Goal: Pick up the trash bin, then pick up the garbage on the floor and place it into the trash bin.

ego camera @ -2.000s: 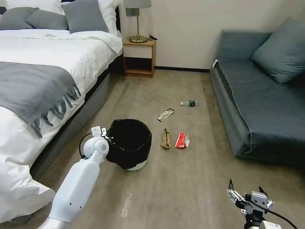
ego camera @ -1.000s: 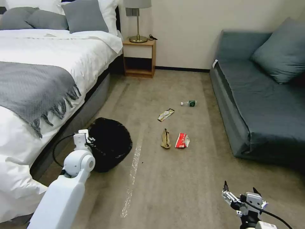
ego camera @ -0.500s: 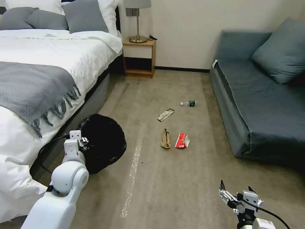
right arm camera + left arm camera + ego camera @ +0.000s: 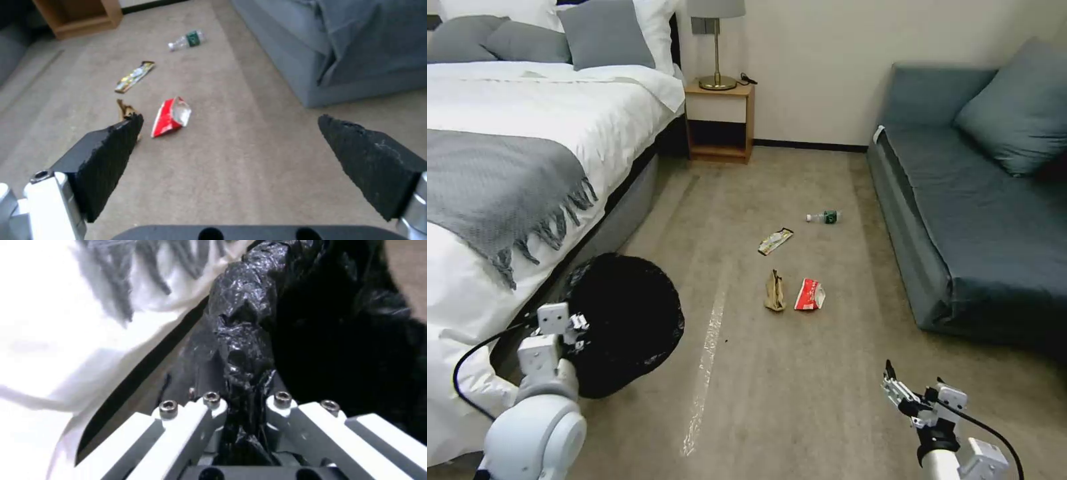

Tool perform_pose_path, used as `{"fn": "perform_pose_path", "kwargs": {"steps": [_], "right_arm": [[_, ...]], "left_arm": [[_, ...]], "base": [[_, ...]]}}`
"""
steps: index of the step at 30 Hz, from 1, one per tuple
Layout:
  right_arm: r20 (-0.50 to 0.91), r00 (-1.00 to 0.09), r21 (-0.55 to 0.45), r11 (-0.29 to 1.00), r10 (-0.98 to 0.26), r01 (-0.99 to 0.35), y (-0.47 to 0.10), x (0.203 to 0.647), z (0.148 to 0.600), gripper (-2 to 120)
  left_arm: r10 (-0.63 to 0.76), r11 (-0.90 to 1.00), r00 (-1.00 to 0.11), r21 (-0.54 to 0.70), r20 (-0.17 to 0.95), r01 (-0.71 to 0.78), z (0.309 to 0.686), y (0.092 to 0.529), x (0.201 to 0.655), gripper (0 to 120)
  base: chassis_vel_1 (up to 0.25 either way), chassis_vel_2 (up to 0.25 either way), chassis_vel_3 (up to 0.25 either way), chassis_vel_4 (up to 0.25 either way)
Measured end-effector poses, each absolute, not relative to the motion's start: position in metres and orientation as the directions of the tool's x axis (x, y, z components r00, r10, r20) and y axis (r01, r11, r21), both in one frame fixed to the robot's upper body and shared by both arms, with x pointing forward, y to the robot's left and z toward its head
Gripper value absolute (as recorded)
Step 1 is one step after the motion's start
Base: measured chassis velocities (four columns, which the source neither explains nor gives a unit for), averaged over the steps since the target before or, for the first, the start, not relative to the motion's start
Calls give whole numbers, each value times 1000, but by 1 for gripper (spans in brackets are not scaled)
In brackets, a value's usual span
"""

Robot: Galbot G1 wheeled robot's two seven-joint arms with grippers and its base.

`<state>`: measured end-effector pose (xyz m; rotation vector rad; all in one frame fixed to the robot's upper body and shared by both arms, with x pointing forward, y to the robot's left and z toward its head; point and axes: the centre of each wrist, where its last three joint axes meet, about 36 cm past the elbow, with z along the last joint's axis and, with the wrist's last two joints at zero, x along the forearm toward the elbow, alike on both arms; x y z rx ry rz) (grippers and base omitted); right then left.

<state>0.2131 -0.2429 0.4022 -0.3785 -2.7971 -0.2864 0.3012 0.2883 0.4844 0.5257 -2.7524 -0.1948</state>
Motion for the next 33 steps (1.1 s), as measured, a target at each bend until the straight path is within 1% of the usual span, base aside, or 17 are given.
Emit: {"fn": "perform_pose_path", "kwargs": {"steps": [6,16,33], "right_arm": [[317,-926,178,947,203,269,-239,222,399,100],[303,-935,183,952,184,246,-244,229,413,100],[314,-932,189,950,180,247,-244,234,403,100]], "left_arm": [[-383,921,-881,182,277,-344,486,292,297,4],[-358,930,-905,174,230,-323,498,293,305,4],[-352,932,-910,168,218,-320,498,293,305,4]], "base": [[0,0,0,0],[0,0,0,0],[0,0,0,0]]}}
